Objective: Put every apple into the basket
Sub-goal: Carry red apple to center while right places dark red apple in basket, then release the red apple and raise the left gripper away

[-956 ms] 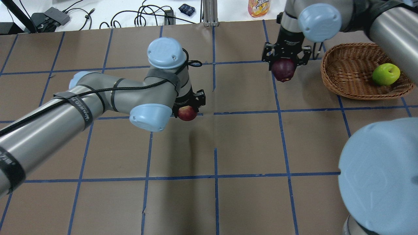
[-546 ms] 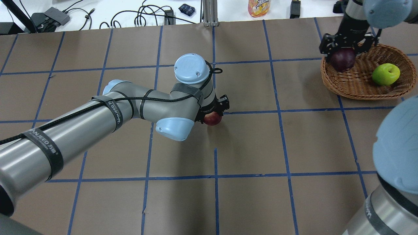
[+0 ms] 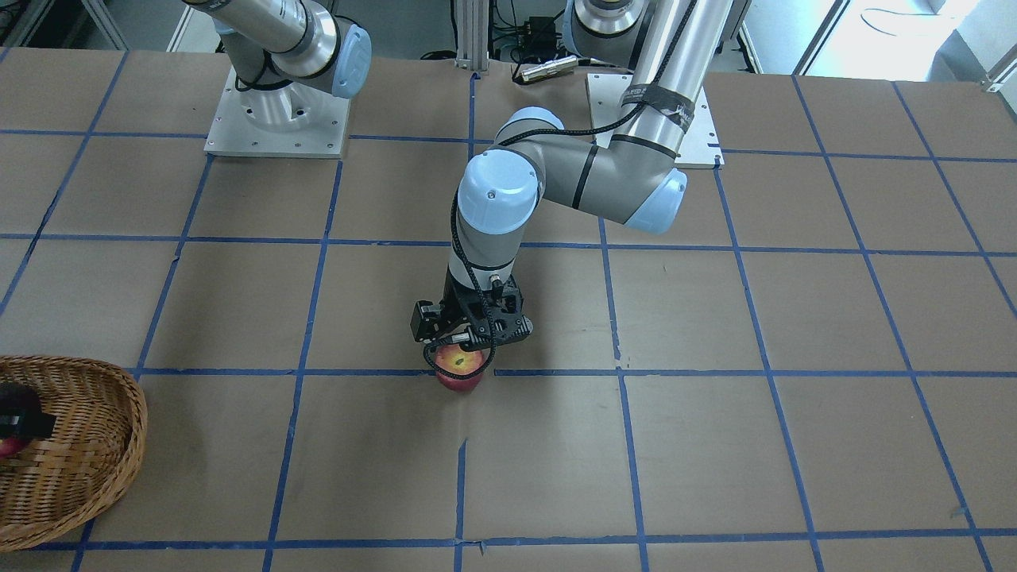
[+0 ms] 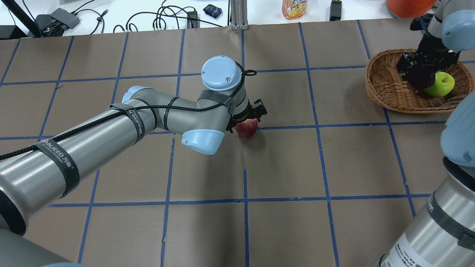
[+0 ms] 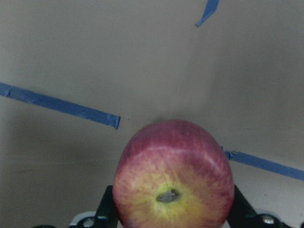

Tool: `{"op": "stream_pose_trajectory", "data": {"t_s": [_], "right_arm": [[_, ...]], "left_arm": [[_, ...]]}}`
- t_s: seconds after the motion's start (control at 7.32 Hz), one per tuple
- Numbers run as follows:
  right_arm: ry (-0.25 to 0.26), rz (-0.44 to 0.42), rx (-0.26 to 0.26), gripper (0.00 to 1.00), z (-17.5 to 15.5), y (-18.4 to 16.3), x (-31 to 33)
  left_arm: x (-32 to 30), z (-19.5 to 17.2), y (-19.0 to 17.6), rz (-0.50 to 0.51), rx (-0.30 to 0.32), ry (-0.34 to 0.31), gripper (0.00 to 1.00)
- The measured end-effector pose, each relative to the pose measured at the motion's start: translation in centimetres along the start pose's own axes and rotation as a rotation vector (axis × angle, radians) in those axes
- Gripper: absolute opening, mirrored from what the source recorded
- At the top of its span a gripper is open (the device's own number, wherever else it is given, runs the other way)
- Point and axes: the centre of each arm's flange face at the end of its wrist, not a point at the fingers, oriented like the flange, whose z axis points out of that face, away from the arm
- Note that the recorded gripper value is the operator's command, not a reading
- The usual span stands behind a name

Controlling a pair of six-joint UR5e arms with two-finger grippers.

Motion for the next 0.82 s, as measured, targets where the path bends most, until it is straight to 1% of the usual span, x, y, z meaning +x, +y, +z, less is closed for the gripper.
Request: {"op": "stream_pose_trajectory", "data": {"t_s": [0.14,0.27,0.41,0.55,0.82], "right_arm": [[-0.003,-0.002,-0.008,0.5,0.9,-0.2,0.1],[-0.008,-0.003,-0.02,0.94,1.8,-0.2,0.4],[-0.014,0.003,-0.032,1.0,2.4,-0.1,0.9],[-0.016,0.01,-0.043,1.0,2.7,0.1,1.5],[-0.024,0.016,-0.078,1.0,2.4,0.8,2.1]], "left_arm": [[-0.1,-1.2,-0.4,0.005,0.008,0.006,1.0],[-0.5,-2.7,-0.7,0.028,0.007,0.004,1.0],[-1.1,-4.7,-0.8,0.081,-0.01,-0.015,1.0],[-2.6,-7.8,-1.4,0.156,-0.04,-0.049,1.0],[-7.0,-16.6,-3.9,0.333,-0.101,-0.118,1.0]]}}
